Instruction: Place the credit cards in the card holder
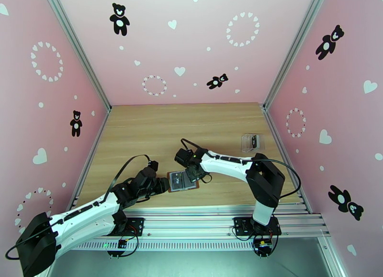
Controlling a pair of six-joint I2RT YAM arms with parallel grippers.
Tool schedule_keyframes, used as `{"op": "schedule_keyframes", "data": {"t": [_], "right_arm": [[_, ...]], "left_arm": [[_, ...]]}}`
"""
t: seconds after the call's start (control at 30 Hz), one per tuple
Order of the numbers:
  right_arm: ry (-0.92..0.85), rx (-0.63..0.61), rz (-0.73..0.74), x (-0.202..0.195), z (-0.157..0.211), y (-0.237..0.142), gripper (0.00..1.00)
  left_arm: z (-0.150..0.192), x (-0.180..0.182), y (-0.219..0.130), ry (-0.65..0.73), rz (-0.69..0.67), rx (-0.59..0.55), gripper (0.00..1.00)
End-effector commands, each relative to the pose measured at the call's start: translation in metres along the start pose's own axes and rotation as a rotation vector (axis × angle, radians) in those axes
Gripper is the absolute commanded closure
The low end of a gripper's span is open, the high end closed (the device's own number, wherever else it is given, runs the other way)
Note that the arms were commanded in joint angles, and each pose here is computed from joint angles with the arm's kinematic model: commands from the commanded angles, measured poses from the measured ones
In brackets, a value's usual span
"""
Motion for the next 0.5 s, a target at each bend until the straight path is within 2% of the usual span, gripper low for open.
{"op": "schedule_keyframes", "data": {"t": [0.0, 0.1, 0.2, 0.37, 0.47], "right_arm": [[0.026, -0.052, -0.033, -0.008, 0.002, -0.014, 1.0], [0.064, -0.079, -0.125, -0.013, 0.005, -0.015, 1.0], [0.101, -0.096, -0.222, -0.019, 0.008, -0.014, 1.0], [0.163, -0.111, -0.362, -0.026, 0.015, -0.01, 1.0], [0.179, -0.111, -0.397, -0.029, 0.02, -0.005, 1.0]], "left_arm": [[0.001, 0.011, 0.0, 0.008, -0.064, -0.01, 0.57], [0.002, 0.016, -0.001, 0.005, -0.096, -0.013, 0.48], [0.003, 0.016, 0.002, 0.0, -0.088, -0.005, 0.45], [0.005, 0.013, 0.013, -0.008, -0.065, 0.03, 0.45], [0.007, 0.008, 0.023, -0.013, -0.032, 0.062, 0.46]]}}
Point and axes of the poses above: each hand's point on the last joint's axis, 136 mm out from that joint toward the fingers, its own y axis out along the fingers, its own x axis along the line the jaws close on, z = x × y, the point moved 7 cm from there along -y, back along the fingers, and after that the axes turned 3 degrees about y, right-handed, at the moved point
